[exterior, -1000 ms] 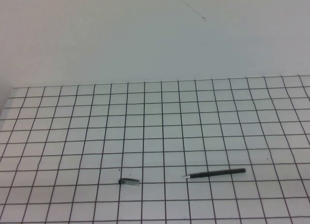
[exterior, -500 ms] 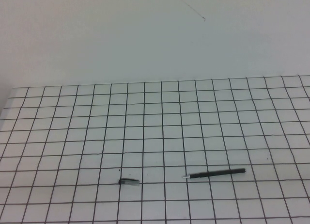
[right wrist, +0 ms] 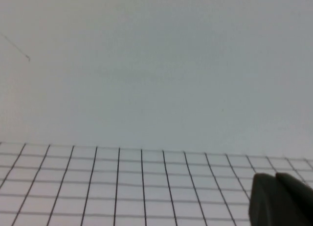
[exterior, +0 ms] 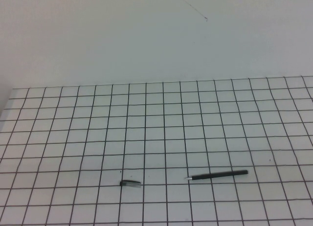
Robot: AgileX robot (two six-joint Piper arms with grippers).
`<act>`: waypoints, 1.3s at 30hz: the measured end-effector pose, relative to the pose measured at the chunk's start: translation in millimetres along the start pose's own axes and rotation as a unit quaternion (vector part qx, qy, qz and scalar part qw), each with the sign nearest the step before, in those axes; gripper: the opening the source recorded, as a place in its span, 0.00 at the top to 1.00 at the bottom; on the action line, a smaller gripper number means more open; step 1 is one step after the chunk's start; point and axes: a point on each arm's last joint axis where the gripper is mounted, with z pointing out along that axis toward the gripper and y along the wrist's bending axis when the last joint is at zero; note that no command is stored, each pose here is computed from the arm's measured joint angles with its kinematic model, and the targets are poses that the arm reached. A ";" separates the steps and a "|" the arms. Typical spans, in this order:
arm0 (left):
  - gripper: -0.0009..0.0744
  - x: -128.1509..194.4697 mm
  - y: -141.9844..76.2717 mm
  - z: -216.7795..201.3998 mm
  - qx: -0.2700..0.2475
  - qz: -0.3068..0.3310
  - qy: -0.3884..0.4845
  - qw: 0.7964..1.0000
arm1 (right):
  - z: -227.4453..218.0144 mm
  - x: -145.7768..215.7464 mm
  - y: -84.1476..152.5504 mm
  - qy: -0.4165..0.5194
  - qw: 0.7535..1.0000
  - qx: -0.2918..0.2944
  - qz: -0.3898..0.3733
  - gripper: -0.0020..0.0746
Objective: Cap the pen
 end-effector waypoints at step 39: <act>0.52 5.9 -48.1 193.7 0.307 0.041 0.461 0.831 | 26.3 12.6 17.6 0.176 0.978 -0.113 0.004 0.98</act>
